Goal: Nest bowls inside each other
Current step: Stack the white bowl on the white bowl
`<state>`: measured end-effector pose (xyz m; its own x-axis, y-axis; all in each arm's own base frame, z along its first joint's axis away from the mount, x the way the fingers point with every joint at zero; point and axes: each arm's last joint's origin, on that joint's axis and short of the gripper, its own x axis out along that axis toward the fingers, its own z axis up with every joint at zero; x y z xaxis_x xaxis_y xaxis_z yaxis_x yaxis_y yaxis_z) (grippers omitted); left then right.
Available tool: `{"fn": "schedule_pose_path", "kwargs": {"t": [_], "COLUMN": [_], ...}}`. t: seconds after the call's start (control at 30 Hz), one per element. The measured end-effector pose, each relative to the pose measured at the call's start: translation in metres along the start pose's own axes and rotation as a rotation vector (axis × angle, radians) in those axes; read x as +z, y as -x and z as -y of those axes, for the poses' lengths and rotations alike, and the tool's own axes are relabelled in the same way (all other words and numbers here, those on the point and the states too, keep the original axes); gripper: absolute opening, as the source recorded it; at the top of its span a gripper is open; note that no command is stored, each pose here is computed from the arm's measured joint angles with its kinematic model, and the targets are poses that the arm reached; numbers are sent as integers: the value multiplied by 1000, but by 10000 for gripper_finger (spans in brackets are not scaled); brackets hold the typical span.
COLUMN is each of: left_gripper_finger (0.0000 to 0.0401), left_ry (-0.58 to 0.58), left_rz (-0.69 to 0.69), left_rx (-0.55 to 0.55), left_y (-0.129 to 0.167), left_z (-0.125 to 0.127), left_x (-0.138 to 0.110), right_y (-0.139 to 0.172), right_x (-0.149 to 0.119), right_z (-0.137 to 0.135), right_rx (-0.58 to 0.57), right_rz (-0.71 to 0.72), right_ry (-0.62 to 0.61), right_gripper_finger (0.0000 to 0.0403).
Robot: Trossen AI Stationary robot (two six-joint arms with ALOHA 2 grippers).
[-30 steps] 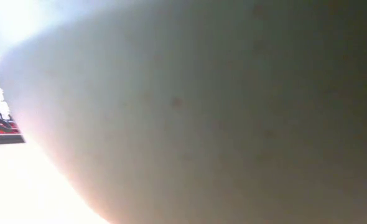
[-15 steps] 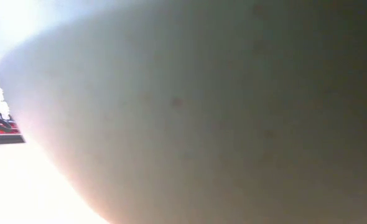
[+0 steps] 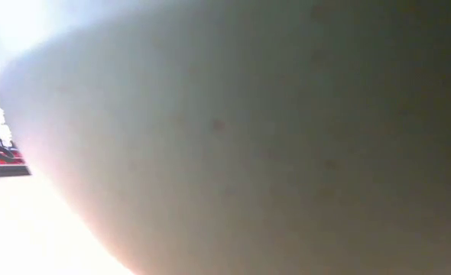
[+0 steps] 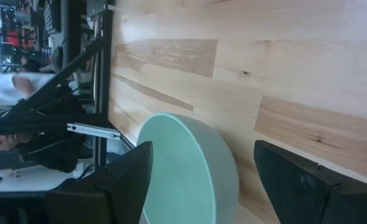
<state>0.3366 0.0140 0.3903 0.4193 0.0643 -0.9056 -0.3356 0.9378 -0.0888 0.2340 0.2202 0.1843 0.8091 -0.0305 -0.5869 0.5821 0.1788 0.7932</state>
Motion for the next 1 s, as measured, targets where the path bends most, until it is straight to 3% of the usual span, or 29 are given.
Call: {"fn": "schedule_pose_path", "kwargs": {"t": [0.17,0.6,0.77,1.0], "left_gripper_finger": [37,190,203,186], "left_ry": [5,-1,-11,-41], "left_rz": [0,17,11,0], "left_rx": [0,54,78,155], "left_y": [0,0,0,0], "left_z": [0,-1,-3,-6], "left_x": [0,0,0,-3], "right_y": [0,0,0,0], "right_x": [0,0,0,0], "right_z": [1,1,1,1], "right_rx": [-5,-6,-16,-20], "right_rz": [2,1,-21,-21], "right_ry": [4,4,5,7], "right_gripper_finger": [302,302,302,302]}}
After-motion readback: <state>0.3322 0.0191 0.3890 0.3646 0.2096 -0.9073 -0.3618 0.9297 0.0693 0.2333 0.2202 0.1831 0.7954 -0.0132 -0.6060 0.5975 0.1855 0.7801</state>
